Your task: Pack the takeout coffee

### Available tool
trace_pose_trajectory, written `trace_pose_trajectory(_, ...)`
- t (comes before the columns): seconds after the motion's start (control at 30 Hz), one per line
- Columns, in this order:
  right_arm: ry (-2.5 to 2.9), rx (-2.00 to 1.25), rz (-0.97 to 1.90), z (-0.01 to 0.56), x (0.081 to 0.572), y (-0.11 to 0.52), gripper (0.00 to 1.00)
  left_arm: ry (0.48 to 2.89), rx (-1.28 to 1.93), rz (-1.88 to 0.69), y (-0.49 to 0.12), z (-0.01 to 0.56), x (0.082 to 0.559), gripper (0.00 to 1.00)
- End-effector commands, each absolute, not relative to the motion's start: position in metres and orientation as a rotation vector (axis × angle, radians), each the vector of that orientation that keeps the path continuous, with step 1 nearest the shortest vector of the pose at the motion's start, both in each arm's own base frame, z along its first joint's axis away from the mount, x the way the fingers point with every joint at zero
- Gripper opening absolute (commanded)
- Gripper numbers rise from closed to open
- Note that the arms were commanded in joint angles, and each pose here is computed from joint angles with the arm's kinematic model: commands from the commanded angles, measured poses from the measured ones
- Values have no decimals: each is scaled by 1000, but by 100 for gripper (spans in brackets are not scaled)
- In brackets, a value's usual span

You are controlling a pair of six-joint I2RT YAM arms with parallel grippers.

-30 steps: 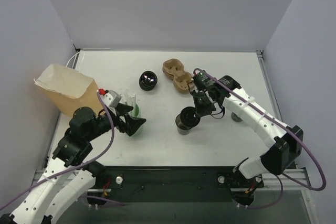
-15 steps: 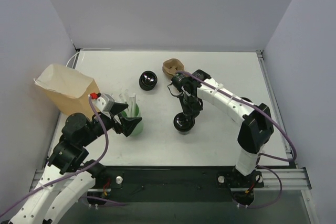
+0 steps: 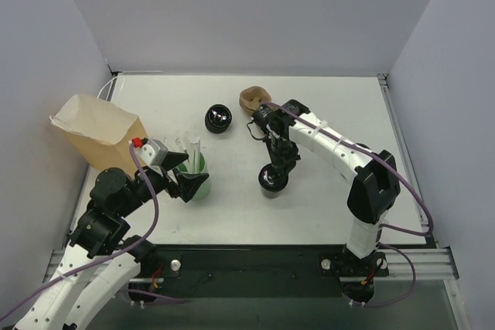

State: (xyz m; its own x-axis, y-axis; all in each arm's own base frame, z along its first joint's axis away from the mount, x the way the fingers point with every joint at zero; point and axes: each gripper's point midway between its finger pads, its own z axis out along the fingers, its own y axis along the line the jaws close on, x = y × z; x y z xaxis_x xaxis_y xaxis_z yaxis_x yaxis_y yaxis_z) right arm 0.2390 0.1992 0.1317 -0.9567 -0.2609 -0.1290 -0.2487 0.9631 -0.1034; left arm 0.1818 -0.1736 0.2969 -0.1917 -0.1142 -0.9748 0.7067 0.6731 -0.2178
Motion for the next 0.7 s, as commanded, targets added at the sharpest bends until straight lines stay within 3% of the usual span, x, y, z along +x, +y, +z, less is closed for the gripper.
trace_pose_trajectory(0.0,3044,-385,-203,130,228,187,0,1557,518,-801,-177,306,182,93)
trace_pose_trajectory(0.43,3050,-308,-99,127,230,188,8,1559,527,-800,-177,305,181,93)
trace_pose_trajectory(0.67,3019,-276,-35,142,230,189,20,1573,496,-741,-170,304,188,93)
